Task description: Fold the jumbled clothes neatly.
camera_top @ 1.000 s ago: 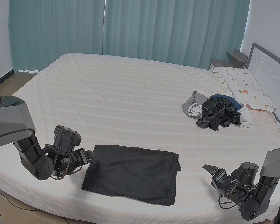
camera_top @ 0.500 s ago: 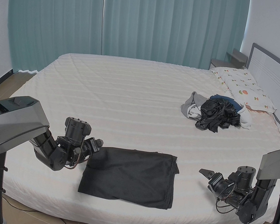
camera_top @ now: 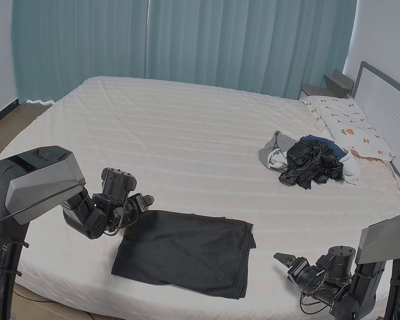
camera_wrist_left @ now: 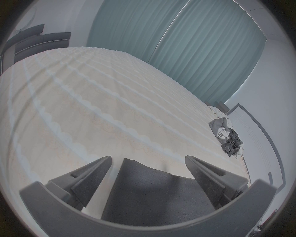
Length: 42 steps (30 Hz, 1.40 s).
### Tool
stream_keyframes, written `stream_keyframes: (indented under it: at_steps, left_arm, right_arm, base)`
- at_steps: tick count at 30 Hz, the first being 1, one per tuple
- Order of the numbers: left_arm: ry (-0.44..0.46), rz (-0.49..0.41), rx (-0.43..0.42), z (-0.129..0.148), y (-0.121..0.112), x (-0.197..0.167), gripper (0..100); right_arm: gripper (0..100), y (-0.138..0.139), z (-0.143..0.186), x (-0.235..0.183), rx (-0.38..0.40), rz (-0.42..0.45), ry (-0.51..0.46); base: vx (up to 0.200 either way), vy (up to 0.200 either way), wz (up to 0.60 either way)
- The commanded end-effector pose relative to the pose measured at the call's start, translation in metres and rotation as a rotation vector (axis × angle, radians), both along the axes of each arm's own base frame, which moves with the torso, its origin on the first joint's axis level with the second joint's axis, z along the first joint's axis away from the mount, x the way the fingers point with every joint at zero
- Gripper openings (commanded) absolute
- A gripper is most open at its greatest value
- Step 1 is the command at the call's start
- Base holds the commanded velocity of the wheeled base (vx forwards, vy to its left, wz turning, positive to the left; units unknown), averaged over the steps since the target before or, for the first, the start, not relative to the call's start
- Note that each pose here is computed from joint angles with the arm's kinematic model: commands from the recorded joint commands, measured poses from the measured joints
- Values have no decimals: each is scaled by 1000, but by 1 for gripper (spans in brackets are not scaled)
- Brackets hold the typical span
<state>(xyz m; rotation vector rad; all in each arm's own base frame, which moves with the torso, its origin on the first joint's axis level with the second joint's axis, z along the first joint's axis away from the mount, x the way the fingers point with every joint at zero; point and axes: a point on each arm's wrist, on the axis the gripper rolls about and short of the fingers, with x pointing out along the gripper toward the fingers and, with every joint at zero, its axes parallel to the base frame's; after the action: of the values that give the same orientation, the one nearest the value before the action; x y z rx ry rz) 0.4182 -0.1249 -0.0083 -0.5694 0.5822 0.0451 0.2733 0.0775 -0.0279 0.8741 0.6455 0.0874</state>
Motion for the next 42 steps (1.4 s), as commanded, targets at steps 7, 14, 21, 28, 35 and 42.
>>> stream_keyframes:
  at_steps: [7,14,21,28,35,42]
  left_arm:
    - [26,-6,1,-18,-1,6,100]
    - [36,-13,-1,-24,-2,6,0]
    - [20,56,-69,-18,4,12,0]
    - [21,60,-67,-16,5,10,0]
    - [21,61,-69,-15,5,10,0]
    - [31,59,-63,-18,4,8,0]
  right_arm:
    - [100,2,-3,-1,-1,9,8]
    - [100,8,-5,-5,-4,32,17]
    - [100,22,-5,-12,-33,60,18]
    - [100,42,-6,-18,-73,156,-5]
    - [100,64,-15,-24,-130,268,-26]
    - [100,75,-16,-25,-187,344,-69]
  base:
    - [0,0,0]
    - [0,0,0]
    - [0,0,0]
    - [0,0,0]
    - [0,0,0]
    - [0,0,0]
